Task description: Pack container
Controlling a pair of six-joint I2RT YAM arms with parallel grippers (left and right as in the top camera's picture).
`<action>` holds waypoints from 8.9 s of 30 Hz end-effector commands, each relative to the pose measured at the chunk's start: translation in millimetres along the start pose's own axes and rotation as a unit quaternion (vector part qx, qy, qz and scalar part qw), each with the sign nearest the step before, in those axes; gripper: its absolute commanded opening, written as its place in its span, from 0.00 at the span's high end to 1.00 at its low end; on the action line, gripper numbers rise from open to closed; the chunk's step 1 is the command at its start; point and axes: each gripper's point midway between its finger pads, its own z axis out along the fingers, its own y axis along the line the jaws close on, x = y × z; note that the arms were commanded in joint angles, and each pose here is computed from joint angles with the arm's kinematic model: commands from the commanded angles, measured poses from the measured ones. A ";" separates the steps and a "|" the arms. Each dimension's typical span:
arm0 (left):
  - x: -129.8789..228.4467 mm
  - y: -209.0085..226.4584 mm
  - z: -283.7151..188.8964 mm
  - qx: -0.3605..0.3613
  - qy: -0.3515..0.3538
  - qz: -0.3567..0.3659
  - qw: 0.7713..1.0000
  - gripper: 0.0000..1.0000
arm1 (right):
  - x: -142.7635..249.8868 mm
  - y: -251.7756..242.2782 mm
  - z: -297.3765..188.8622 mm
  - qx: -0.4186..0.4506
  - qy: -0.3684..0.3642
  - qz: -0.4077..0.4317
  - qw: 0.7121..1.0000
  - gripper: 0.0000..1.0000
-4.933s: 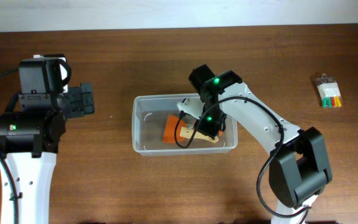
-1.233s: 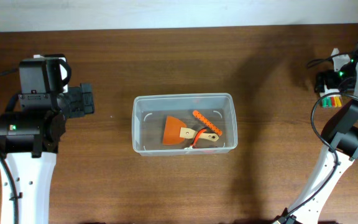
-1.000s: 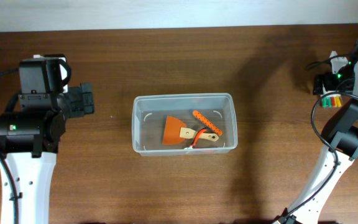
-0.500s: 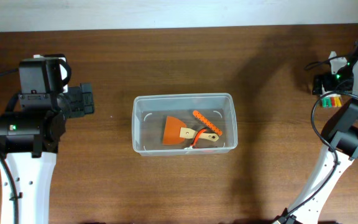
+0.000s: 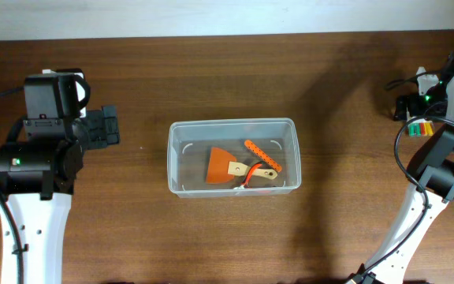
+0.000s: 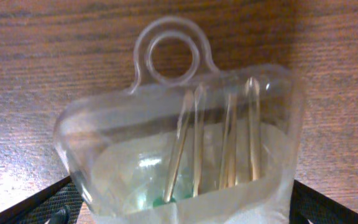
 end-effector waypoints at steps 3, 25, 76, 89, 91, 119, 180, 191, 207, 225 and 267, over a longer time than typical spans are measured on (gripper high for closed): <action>-6.3 3.5 -6.2 -0.007 -0.011 -0.008 1.000 0.01 | 3.9 3.6 24.7 -0.006 0.014 0.000 1.000 0.01; -6.3 3.5 -6.2 -0.007 -0.011 -0.008 1.000 0.01 | 2.0 0.2 24.3 0.001 0.010 0.003 1.000 0.19; -5.2 3.5 -6.1 -0.007 -0.009 -0.007 1.000 0.01 | -41.0 235.6 -318.0 0.009 -0.258 -0.268 0.928 0.47; -5.2 3.5 -6.1 -0.007 -0.009 -0.007 1.000 0.01 | 29.7 429.2 -339.9 -0.104 -0.257 -0.480 0.832 0.47; -5.2 3.5 -6.1 -0.007 -0.009 -0.007 1.000 0.01 | 41.2 450.3 -341.5 -0.113 -0.256 -0.501 0.819 0.47; -5.2 3.5 -6.1 -0.007 -0.009 -0.007 1.000 0.01 | 152.1 492.6 -175.6 -0.138 0.067 -0.601 0.784 0.40; -5.2 3.5 -6.1 -0.007 -0.009 -0.007 1.000 0.01 | 86.2 374.6 -440.1 -0.081 -0.332 -0.219 0.914 0.01; -5.2 3.5 -6.1 -0.007 -0.009 -0.007 1.000 0.01 | 172.0 257.8 -496.5 0.026 -0.409 -0.011 0.912 0.01; -5.2 3.5 -6.1 -0.007 -0.009 -0.007 1.000 0.01 | 283.8 177.2 -438.1 0.018 -0.484 0.181 0.856 0.01; -5.2 3.7 -6.1 -0.007 -0.009 -0.007 1.000 0.01 | 262.4 239.7 -389.6 -0.095 -0.429 0.118 0.891 0.01; -5.2 3.5 -6.1 -0.007 -0.009 -0.007 1.000 0.01 | 250.1 233.8 -347.5 -0.026 -0.661 -0.043 0.749 0.01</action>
